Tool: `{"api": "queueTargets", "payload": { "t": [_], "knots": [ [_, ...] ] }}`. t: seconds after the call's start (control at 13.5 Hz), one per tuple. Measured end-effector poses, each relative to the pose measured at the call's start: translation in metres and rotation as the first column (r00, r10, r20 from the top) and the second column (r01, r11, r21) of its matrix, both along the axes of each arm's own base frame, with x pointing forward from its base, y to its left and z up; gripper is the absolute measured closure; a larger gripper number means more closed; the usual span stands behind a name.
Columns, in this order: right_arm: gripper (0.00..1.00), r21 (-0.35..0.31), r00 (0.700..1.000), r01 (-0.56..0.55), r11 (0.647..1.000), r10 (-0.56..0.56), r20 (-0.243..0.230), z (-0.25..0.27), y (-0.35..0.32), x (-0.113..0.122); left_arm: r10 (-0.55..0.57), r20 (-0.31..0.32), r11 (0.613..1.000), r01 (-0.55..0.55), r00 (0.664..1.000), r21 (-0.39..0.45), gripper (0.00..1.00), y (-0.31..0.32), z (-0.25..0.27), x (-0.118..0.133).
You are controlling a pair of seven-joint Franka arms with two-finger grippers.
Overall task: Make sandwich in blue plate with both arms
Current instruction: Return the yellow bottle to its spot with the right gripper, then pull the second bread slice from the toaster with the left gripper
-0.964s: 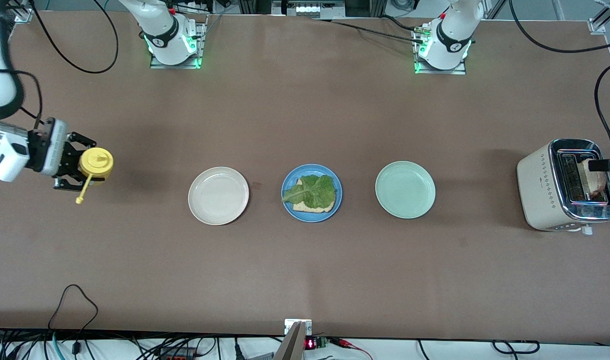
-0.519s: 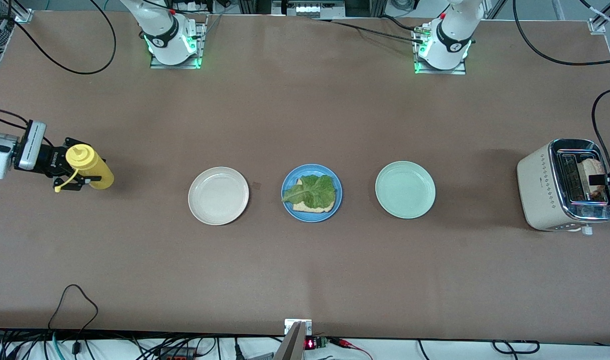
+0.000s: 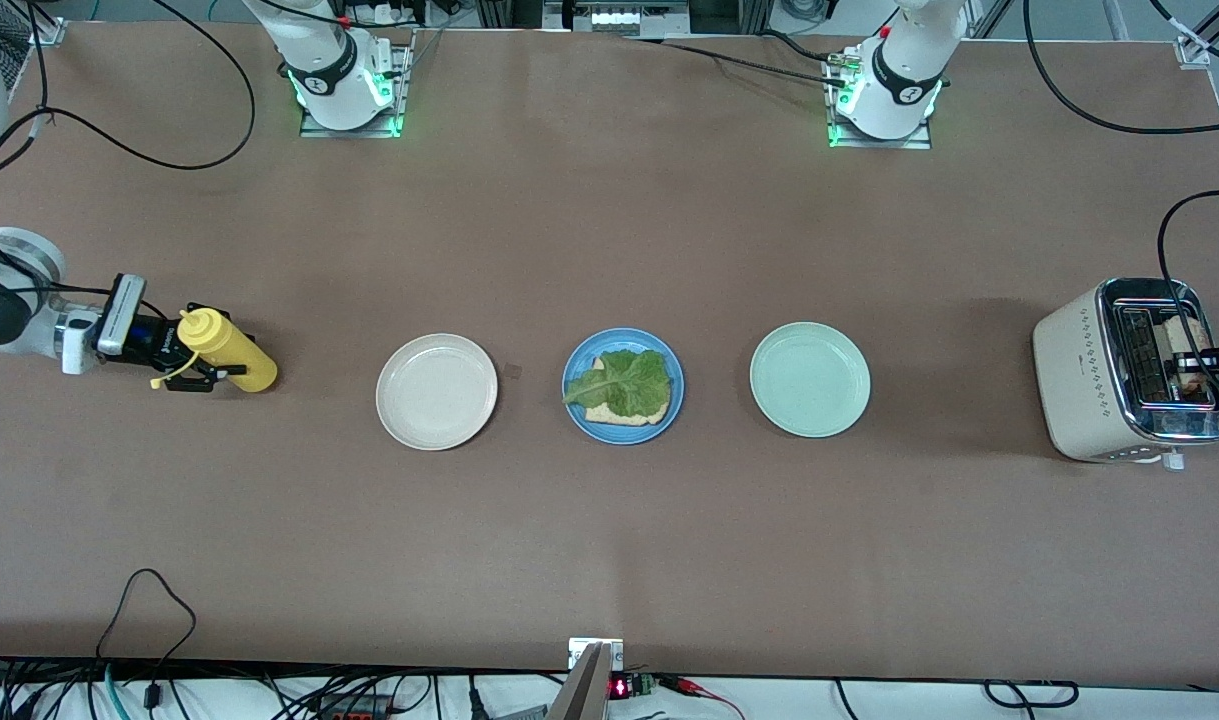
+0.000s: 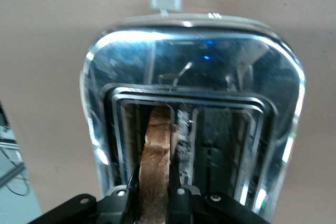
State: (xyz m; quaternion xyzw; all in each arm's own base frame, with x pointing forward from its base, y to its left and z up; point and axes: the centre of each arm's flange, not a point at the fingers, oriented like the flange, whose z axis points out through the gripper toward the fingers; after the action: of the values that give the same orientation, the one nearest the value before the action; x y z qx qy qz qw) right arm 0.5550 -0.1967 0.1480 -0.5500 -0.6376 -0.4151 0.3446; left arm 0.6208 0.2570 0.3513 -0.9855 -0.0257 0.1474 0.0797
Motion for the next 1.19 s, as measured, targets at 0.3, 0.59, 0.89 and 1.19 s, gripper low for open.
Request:
{"api": "queueTargets", "payload": {
  "t": [0.3, 0.59, 0.89, 1.19],
  "knots": [
    [0.51, -0.003, 1.000, 0.003, 1.000, -0.003, 0.012, 0.003, -0.003, 0.006, 0.017, -0.013, 0.999, -0.018, 1.000, -0.026, 0.79, 0.001, 0.011, -0.006],
    [0.51, -0.014, 1.000, 0.022, 1.000, -0.022, 0.018, 0.005, -0.013, 0.006, -0.015, -0.012, 1.000, 0.015, 1.000, -0.027, 0.90, -0.001, 0.038, -0.010],
    [0.51, -0.052, 0.994, 0.109, 0.993, -0.109, 0.004, 0.002, -0.068, -0.016, -0.015, -0.008, 1.000, 0.015, 1.000, -0.020, 0.90, -0.009, 0.071, -0.012],
    [0.51, -0.055, 0.991, 0.131, 0.990, -0.131, 0.001, 0.001, -0.080, -0.022, -0.031, -0.027, 0.999, 0.030, 0.999, -0.034, 0.90, -0.043, 0.133, -0.016]
  ]
}}
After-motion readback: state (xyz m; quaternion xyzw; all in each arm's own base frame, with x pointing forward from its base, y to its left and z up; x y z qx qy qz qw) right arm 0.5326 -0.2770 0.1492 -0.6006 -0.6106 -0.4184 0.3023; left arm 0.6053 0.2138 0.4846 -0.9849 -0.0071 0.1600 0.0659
